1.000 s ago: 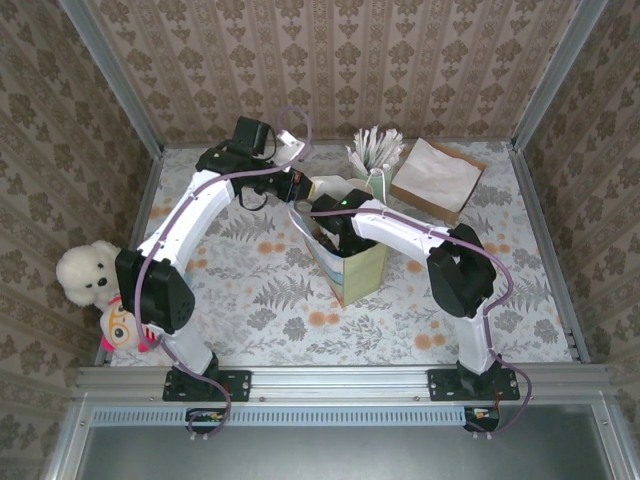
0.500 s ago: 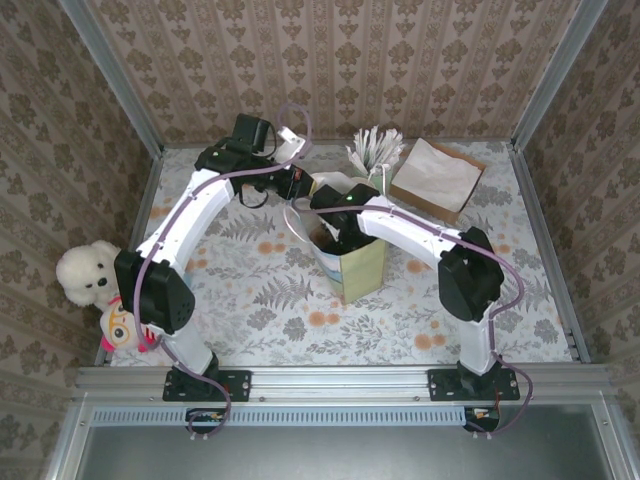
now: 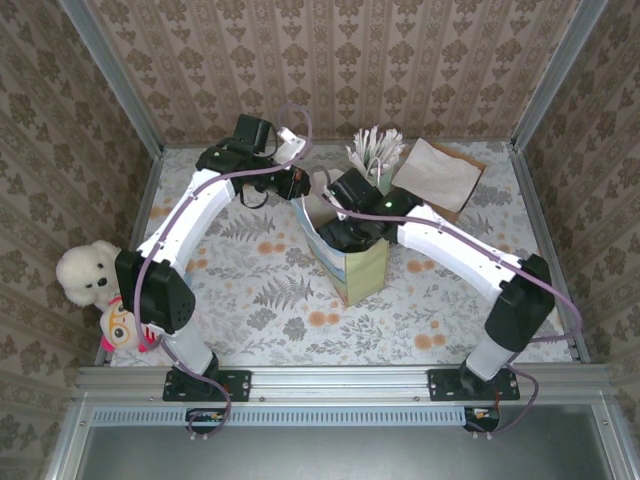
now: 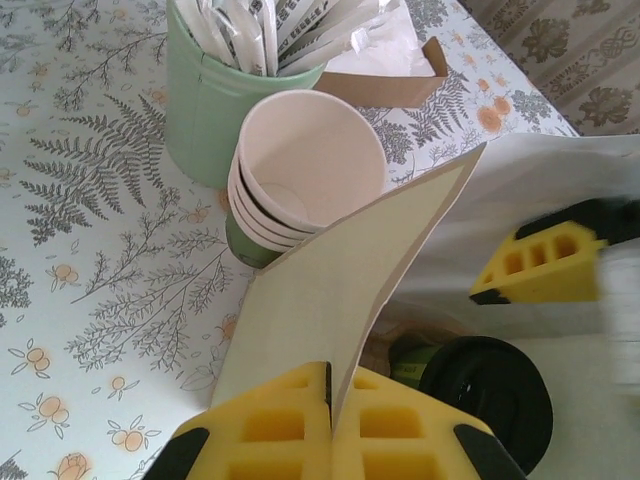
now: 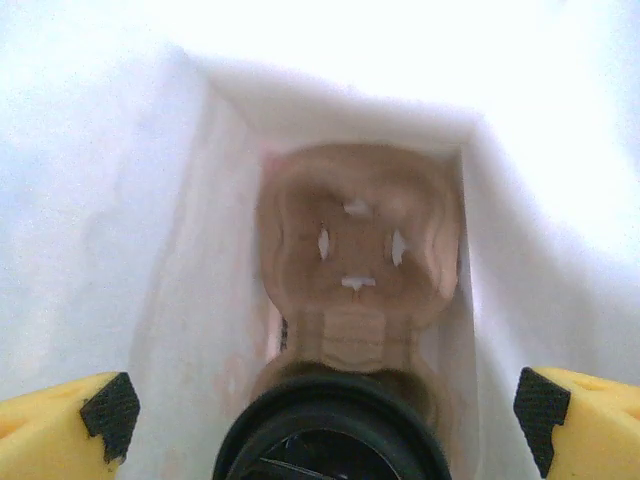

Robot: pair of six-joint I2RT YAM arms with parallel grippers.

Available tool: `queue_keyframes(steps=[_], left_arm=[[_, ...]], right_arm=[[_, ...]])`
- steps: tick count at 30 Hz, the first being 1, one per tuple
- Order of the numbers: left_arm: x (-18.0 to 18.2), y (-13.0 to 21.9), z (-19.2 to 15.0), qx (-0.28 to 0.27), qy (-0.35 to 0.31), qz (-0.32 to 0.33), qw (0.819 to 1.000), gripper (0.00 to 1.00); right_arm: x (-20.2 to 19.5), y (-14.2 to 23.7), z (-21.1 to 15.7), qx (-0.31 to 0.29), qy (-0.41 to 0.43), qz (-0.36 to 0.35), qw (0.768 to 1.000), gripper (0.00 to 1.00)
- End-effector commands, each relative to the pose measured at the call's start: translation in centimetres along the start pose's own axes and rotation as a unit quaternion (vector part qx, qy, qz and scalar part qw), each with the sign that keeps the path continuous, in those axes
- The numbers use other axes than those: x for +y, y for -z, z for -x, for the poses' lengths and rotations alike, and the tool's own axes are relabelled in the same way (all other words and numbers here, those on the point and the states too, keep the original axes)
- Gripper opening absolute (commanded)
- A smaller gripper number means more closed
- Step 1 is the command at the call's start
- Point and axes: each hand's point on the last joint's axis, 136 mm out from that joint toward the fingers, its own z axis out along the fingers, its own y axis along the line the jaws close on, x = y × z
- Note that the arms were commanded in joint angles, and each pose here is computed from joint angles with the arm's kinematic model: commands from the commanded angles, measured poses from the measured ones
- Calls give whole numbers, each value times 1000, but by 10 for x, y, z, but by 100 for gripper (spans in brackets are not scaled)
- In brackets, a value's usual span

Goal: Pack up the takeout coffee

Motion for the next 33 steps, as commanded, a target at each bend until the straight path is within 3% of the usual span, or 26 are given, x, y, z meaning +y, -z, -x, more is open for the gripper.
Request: queue_keyframes(steps=[1, 10, 20, 30, 33], left_arm=[[1, -1, -9, 13, 16, 7, 1000, 0], [8, 0, -11, 12, 23, 29, 999, 0], [8, 2, -14, 9, 22, 33, 999, 0], [9, 2, -12, 4, 25, 37, 999, 0], [10, 1, -11, 3, 28, 37, 999, 0]], right_arm=[[5, 13, 23, -70, 10, 20, 997, 100], [16, 80, 51, -217, 55, 66, 972, 100], [21, 126, 50, -266, 66, 94, 957, 100], [3, 141, 19, -283, -19, 91, 955, 100], [4, 146, 15, -310, -70, 120, 941, 100]])
